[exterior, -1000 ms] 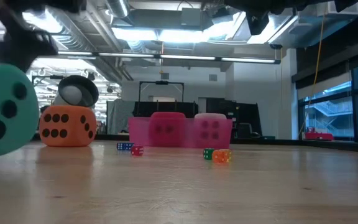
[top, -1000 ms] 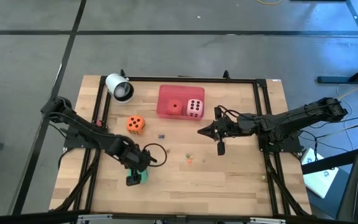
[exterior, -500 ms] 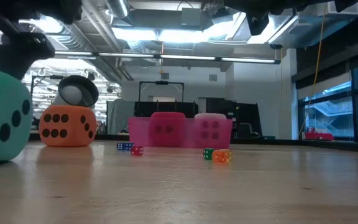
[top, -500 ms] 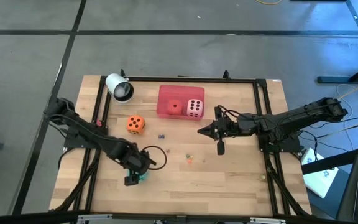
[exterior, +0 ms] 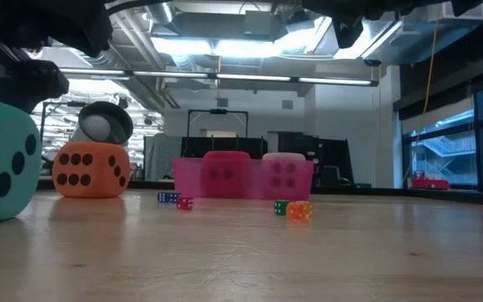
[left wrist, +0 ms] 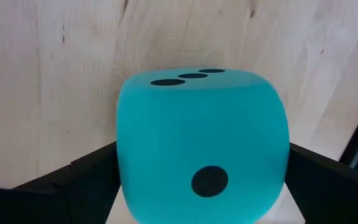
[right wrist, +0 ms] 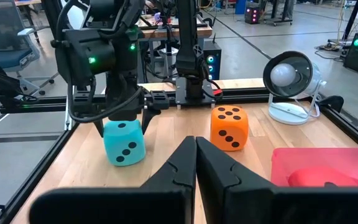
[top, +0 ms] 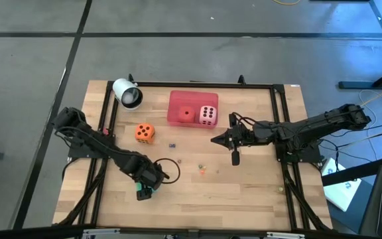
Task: Pick & Place Dice
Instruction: Put the big blue dice into the pink bin
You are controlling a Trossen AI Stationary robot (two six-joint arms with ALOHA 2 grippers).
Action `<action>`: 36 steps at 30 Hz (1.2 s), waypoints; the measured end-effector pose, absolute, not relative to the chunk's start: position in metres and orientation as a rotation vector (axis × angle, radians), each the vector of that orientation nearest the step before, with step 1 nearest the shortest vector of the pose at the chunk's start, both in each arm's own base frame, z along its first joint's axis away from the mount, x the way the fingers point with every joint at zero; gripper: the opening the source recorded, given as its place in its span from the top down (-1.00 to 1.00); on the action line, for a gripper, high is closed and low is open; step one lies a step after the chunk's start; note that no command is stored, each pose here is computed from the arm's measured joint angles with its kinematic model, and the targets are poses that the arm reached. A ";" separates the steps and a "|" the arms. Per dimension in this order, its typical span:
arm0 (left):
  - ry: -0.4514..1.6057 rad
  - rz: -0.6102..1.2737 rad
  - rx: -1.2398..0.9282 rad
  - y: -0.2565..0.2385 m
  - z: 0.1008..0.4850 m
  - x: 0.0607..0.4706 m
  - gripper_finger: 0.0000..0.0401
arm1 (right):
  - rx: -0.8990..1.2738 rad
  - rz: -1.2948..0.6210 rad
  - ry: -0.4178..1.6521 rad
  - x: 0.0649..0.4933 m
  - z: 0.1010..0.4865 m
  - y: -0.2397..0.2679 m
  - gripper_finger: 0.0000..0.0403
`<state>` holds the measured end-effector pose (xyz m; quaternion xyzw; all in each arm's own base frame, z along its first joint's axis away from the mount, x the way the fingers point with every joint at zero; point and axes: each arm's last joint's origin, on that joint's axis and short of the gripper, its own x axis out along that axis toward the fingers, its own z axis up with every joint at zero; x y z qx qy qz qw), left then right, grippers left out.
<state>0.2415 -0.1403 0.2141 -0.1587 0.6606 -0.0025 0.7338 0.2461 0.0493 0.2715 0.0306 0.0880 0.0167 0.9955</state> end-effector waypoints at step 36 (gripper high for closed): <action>1.404 -0.034 -0.287 -0.143 0.213 0.243 -0.99 | 0.061 0.034 0.176 0.246 0.272 0.049 0.95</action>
